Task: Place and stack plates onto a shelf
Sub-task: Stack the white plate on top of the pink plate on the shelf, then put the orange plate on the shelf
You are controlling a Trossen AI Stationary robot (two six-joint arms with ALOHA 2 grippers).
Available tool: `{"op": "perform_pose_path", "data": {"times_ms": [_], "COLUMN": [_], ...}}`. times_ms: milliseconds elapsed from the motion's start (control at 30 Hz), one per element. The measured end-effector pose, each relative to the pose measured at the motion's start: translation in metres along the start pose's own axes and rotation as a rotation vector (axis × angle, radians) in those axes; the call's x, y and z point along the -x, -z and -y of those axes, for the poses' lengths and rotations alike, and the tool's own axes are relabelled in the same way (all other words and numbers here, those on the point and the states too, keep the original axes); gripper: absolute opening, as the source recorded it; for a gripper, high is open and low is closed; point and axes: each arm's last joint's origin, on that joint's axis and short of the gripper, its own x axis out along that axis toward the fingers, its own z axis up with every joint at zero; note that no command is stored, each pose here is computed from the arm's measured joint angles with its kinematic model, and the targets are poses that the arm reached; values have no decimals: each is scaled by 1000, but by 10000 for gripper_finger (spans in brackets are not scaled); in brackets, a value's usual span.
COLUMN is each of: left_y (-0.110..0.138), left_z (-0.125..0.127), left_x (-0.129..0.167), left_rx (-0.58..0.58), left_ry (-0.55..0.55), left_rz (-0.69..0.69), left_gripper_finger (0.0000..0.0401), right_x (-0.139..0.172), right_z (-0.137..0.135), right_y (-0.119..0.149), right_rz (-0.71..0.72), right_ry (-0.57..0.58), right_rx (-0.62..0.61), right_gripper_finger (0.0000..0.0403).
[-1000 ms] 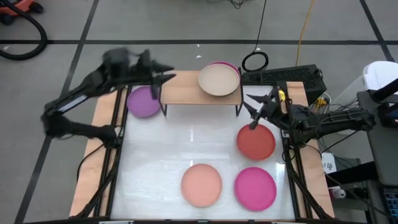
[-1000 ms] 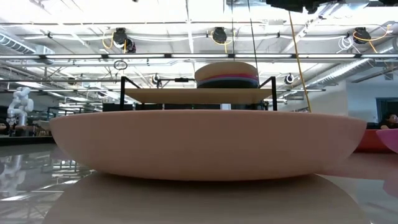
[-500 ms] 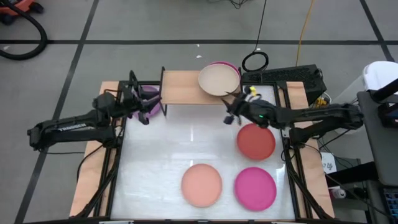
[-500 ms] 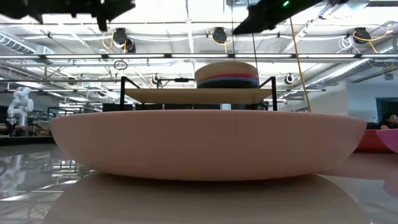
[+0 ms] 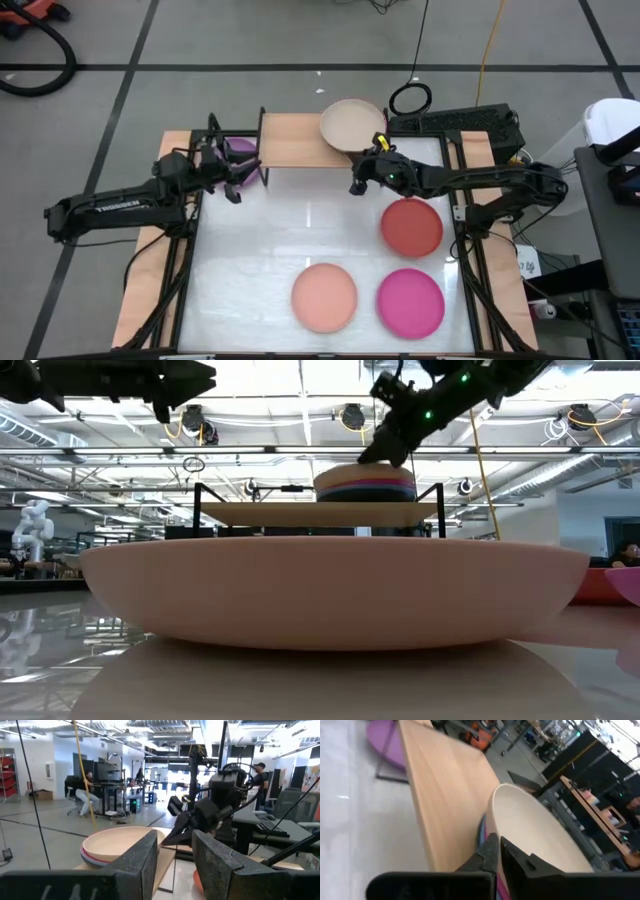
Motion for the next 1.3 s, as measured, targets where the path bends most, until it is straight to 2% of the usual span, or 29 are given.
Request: {"op": "perform_pose_path", "data": {"times_ms": [300,500,567,633,700,833,900,933,1133,1300], "left_y": [0,1,3,4,3,2,2,2,3,4], "left_z": [0,0,0,0,0,0,0,0,0,0], "left_x": [0,0,0,0,0,0,0,0,0,0], "left_rx": [-9,4,21,18,17,31,31,32,46,50], "left_ry": [0,0,0,-1,0,0,0,0,0,-1], "left_rz": [-4,-11,-27,-36,-32,-23,-23,-23,-30,-42], "left_gripper_finger": [126,126,126,126,126,126,126,126,126,126], "right_x": [-2,45,61,72,82,98,103,105,105,99], "right_z": [11,17,21,21,18,4,-6,-12,-47,-79], "right_y": [4,-18,-18,-10,2,17,20,22,41,44], "right_rz": [-24,103,91,13,-91,-242,-313,-355,-668,-720], "right_ry": [30,-12,-41,-68,-144,-451,-591,-626,-655,-709], "right_rx": [-24,-27,-10,-32,-106,-290,-339,-340,-262,-178], "right_gripper_finger": [1,5,11,26,48,100,123,132,147,143]}}
